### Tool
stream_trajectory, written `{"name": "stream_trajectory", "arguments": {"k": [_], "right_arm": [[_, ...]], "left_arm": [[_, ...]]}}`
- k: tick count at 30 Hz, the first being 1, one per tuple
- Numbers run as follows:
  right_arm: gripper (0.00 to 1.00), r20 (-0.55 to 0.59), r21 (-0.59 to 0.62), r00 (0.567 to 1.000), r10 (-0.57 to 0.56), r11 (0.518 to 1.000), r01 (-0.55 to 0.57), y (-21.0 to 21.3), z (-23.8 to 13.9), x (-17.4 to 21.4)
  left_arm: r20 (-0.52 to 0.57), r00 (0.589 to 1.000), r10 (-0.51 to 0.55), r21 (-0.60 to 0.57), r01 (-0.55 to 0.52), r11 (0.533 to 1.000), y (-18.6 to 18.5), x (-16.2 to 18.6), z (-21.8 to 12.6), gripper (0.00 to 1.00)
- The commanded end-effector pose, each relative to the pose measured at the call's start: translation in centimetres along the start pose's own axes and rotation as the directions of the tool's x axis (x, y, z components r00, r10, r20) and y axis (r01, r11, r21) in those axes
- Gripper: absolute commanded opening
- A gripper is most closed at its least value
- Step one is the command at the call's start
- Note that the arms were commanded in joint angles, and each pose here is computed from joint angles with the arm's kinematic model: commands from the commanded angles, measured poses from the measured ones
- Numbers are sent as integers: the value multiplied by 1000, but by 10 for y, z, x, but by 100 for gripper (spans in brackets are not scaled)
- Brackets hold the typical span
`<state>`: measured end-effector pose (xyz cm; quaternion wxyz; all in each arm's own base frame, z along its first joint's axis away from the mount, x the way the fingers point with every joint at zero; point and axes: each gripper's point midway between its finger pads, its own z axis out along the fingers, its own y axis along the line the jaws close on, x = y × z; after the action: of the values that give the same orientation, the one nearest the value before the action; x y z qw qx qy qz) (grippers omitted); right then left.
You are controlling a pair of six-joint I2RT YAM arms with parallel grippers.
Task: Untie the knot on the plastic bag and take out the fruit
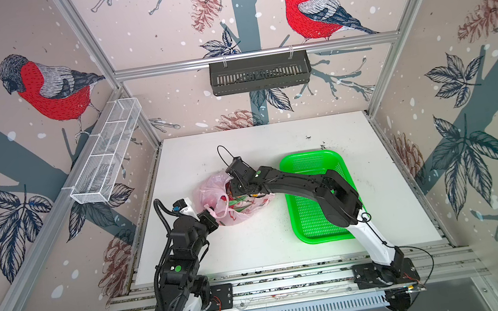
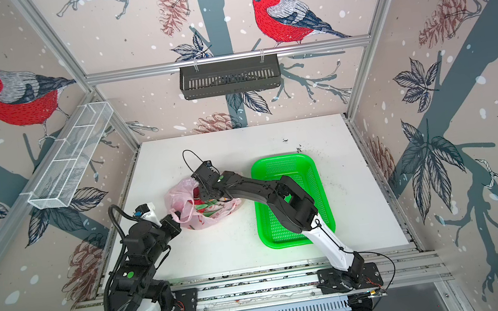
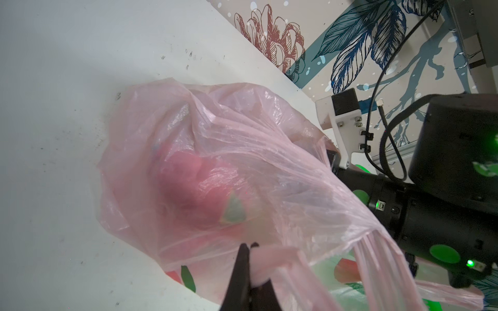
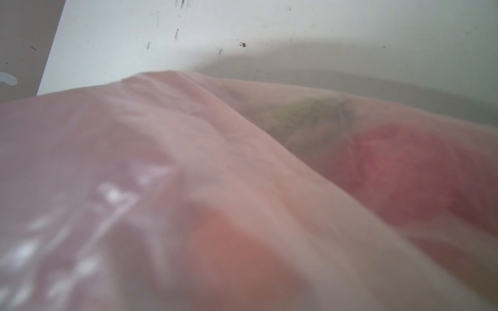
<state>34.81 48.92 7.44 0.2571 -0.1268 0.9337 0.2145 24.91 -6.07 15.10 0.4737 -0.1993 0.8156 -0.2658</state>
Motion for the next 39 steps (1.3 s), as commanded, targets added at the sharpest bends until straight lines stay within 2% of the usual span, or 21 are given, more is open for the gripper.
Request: {"name": "stream_trajectory", "arguments": {"k": [1,27,39], "right_arm": [[27,13,13,1000,-17,1000,16,0,-8,-2],[22,25,-11,990,-141,990,141,30,-65,3],[21,59,-42,976,-211,976,213,51,-111,0]], "left_arm": [[56,998,24,40,-26,999,-12,-15,-1,0],[89,996,27,63,-33,997,-20,-25,4,0],[108,994,25,81,-34,996,-25,-32,5,0]]}}
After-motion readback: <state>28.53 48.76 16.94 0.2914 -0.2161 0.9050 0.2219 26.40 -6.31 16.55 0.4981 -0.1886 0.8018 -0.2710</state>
